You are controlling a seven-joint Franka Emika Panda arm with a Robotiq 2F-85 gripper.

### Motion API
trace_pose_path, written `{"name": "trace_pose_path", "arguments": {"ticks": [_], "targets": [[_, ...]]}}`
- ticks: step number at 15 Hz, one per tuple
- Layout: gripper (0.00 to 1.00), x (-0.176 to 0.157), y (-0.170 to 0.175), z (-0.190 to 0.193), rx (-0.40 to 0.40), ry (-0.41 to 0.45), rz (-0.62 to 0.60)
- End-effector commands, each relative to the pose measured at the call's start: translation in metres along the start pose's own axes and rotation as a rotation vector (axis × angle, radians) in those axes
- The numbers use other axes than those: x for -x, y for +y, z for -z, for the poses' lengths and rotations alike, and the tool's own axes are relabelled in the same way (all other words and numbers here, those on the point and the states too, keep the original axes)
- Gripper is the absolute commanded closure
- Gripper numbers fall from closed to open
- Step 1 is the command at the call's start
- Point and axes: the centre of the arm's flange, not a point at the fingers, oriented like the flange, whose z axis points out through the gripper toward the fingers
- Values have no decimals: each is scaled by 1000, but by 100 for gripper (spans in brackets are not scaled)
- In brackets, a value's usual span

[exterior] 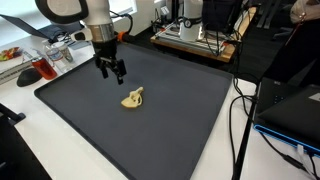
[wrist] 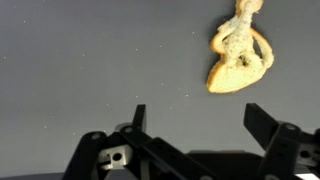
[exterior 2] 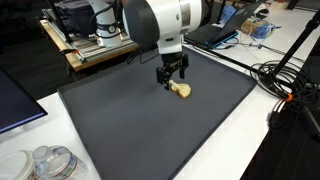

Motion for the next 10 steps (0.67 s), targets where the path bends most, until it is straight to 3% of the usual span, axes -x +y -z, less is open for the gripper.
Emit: {"name": "trace_pose_path", "arguments": {"ticks": [1,10], "targets": [[0,-56,-17,6,80,-25,59],[0,-68,-75,11,165,11,275]]}}
